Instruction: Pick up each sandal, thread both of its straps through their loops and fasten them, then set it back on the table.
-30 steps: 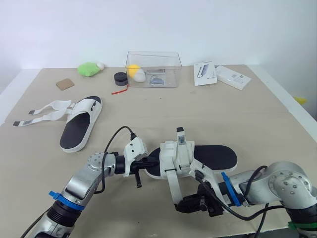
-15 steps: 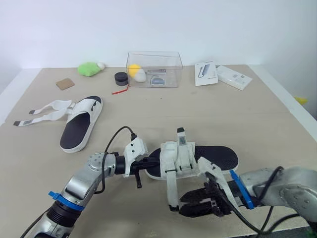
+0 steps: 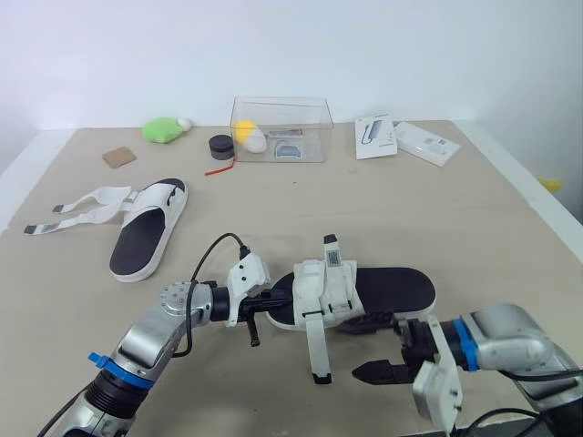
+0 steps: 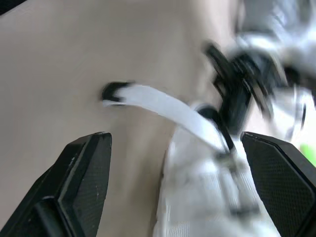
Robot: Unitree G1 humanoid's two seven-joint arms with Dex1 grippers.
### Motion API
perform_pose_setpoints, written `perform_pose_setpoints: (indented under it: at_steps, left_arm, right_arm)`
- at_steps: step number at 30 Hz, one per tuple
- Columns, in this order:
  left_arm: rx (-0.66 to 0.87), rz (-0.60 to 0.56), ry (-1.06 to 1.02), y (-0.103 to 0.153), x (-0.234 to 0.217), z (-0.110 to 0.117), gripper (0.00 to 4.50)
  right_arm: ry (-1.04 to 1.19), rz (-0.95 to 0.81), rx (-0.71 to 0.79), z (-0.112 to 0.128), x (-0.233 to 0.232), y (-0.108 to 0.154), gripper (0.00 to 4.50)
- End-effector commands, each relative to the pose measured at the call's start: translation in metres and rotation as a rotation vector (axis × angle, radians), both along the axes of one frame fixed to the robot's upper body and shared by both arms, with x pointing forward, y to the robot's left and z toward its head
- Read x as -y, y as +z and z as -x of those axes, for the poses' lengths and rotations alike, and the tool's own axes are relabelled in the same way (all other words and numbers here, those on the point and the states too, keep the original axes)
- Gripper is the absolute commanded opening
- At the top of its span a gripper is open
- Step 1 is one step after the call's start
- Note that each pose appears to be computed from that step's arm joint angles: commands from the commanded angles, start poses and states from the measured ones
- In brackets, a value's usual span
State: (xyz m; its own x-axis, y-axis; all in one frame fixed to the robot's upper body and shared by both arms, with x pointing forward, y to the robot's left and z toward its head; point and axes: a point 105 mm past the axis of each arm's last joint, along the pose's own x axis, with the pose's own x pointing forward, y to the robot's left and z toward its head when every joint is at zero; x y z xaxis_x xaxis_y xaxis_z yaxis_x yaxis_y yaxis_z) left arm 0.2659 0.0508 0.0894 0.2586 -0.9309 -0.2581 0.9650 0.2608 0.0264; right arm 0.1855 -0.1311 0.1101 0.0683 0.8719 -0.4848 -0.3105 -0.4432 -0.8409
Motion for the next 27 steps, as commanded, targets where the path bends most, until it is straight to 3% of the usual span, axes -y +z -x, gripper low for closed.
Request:
perform_pose_setpoints:
  at_steps: [1, 8, 19, 22, 27]
  left_arm:
    - [-0.099, -0.058, -0.005, -0.025, -0.002, 0.011, 0.00]
    - [-0.117, -0.059, -0.008, -0.027, -0.002, 0.017, 0.00]
    - [-0.116, -0.058, 0.001, -0.026, -0.002, 0.014, 0.00]
    - [-0.116, -0.056, 0.003, -0.025, -0.002, 0.014, 0.00]
    - [-0.114, -0.055, 0.005, -0.025, -0.002, 0.012, 0.00]
  right_arm:
    - [0.124, 0.044, 0.150, 0.006, 0.003, -0.016, 4.48]
    - [0.137, 0.011, 0.252, -0.001, -0.010, -0.022, 4.48]
    - [0.173, -0.025, 0.265, -0.004, -0.030, -0.024, 4.48]
    - [0.181, -0.034, 0.270, -0.006, -0.034, -0.023, 3.61]
    - [0.193, -0.028, 0.260, -0.006, -0.036, -0.025, 1.18]
